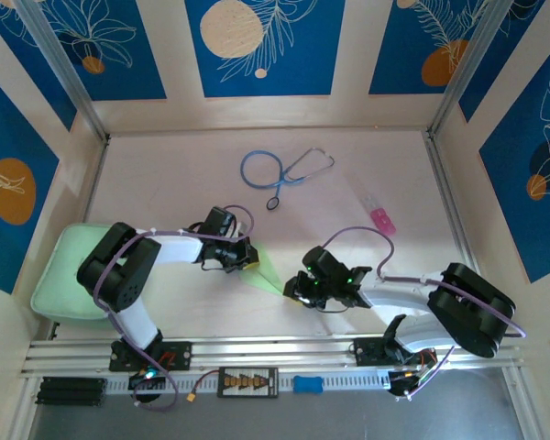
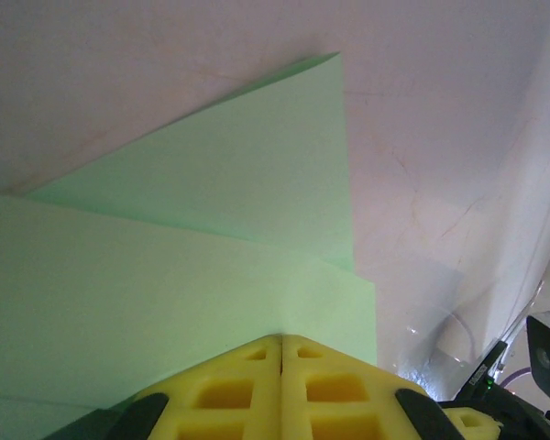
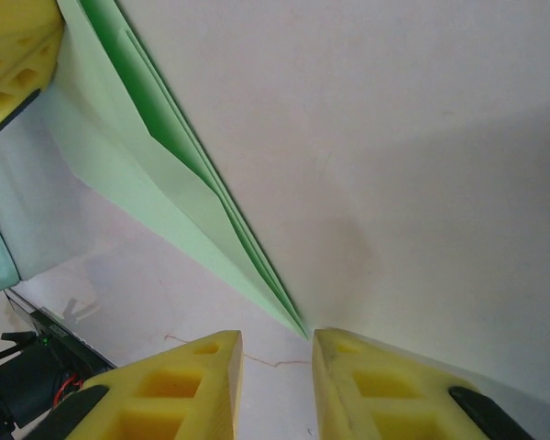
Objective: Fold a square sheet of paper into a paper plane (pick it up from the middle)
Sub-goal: Turn over the square sheet of paper at the center of the table.
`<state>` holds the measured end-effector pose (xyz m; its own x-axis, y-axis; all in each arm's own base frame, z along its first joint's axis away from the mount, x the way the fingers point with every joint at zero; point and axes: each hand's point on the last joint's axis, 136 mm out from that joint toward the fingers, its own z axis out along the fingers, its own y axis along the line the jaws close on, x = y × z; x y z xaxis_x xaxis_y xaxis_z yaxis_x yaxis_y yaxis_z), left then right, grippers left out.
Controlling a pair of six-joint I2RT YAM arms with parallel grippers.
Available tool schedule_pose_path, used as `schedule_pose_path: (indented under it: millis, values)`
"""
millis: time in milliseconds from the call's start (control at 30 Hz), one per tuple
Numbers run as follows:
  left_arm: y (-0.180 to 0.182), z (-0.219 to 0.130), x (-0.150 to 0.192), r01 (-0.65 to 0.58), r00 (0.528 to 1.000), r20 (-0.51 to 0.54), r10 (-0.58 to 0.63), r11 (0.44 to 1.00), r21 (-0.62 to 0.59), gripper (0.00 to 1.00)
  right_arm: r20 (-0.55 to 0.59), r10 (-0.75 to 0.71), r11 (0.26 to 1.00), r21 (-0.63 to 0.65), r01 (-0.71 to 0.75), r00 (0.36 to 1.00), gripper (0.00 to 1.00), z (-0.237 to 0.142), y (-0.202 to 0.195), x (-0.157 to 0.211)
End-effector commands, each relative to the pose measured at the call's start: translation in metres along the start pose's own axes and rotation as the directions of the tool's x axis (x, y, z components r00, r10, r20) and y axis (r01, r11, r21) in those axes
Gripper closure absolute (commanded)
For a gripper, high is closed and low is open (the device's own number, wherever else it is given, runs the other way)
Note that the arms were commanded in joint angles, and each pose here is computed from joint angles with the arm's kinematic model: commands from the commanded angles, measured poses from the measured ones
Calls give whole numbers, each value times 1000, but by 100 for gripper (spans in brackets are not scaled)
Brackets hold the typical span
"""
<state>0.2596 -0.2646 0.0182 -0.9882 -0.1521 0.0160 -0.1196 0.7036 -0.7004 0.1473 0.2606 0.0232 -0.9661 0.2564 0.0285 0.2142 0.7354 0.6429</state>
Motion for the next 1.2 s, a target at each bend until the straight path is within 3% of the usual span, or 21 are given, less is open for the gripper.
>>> schedule_pose_path:
  millis: [0, 1167]
  values:
    - [12, -1, 2, 38, 999, 2, -38, 999, -22, 92, 5, 20, 1000, 18, -20, 1000, 71, -1, -9, 1]
    - [7, -3, 0, 56, 998, 2, -56, 998, 11, 91, 28, 29, 987, -157, -24, 999, 71, 11, 18, -14]
